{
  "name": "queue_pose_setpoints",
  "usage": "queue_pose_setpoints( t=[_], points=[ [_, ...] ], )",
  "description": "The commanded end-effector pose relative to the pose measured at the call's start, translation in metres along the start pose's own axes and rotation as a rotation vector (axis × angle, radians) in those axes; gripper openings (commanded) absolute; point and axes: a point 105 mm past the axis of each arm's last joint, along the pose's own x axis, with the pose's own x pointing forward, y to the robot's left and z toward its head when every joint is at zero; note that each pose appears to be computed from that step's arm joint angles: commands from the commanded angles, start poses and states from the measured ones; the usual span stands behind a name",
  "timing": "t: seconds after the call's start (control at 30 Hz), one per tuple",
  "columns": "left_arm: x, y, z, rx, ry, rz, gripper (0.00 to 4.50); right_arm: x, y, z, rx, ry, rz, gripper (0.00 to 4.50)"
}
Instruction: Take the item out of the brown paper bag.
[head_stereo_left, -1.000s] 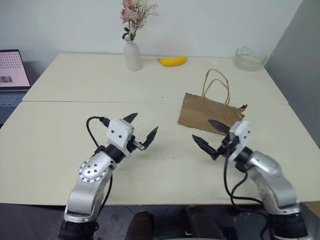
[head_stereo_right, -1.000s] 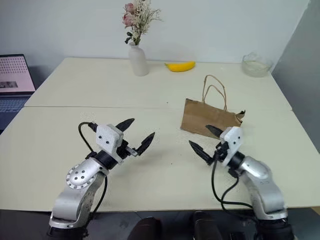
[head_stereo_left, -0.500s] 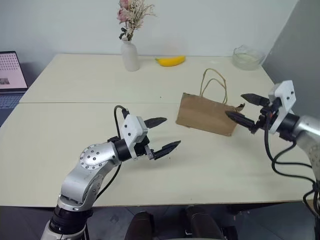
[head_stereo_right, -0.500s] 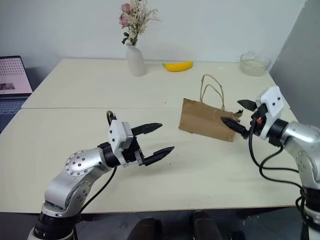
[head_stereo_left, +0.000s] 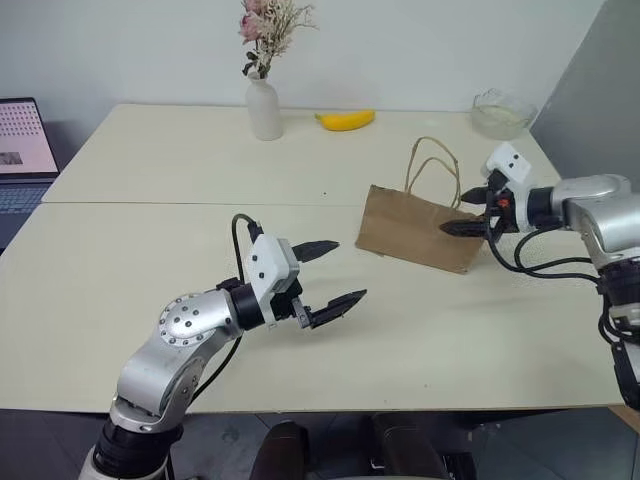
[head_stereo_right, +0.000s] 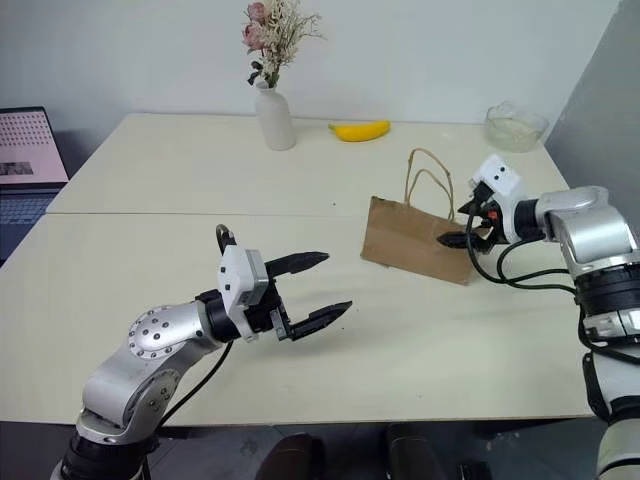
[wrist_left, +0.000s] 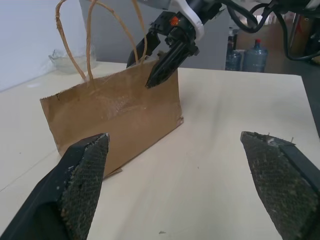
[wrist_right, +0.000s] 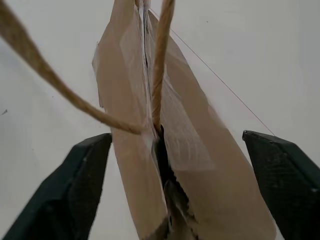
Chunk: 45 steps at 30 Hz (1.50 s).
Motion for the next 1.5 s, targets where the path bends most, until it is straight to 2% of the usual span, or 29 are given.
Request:
queue_pose_setpoints(
  t=[0.03, 0.3, 0.33, 0.6, 0.9, 1.13, 1.43, 1.5],
  points=[
    [-0.001, -0.003, 0.009, 0.043, -0.02, -0.004, 4.5, -0.006, -0.005, 0.014, -0.08, -0.009, 0.002, 3.21],
    [-0.003, -0.002, 0.006, 0.05, -0.011, 0.017, 4.5, -0.001, -0.003, 0.02, -0.16, -0.011, 0.049, 0.15],
    [-0.004, -0.001, 0.005, 0.045, -0.008, 0.026, 4.5, -0.001, -0.001, 0.022, -0.186, -0.02, 0.06, 0.03],
    [-0.019, 0.002, -0.007, 0.006, 0.031, 0.121, 4.5, 0.001, 0.009, 0.06, -0.376, -0.114, 0.138, 0.03],
    [-0.048, 0.006, -0.012, -0.034, 0.067, 0.27, 4.5, 0.054, 0.028, 0.105, -0.554, -0.158, 0.209, 0.03],
    [-0.058, -0.001, -0.016, -0.04, 0.102, 0.322, 4.5, 0.083, 0.043, 0.113, -0.604, -0.119, 0.238, 0.03],
    [-0.067, 0.002, -0.017, -0.02, 0.128, 0.367, 4.5, 0.099, 0.053, 0.107, -0.579, -0.081, 0.262, 0.03],
    [-0.068, 0.002, -0.017, -0.016, 0.132, 0.368, 4.5, 0.099, 0.053, 0.11, -0.572, -0.091, 0.262, 0.44]
  ],
)
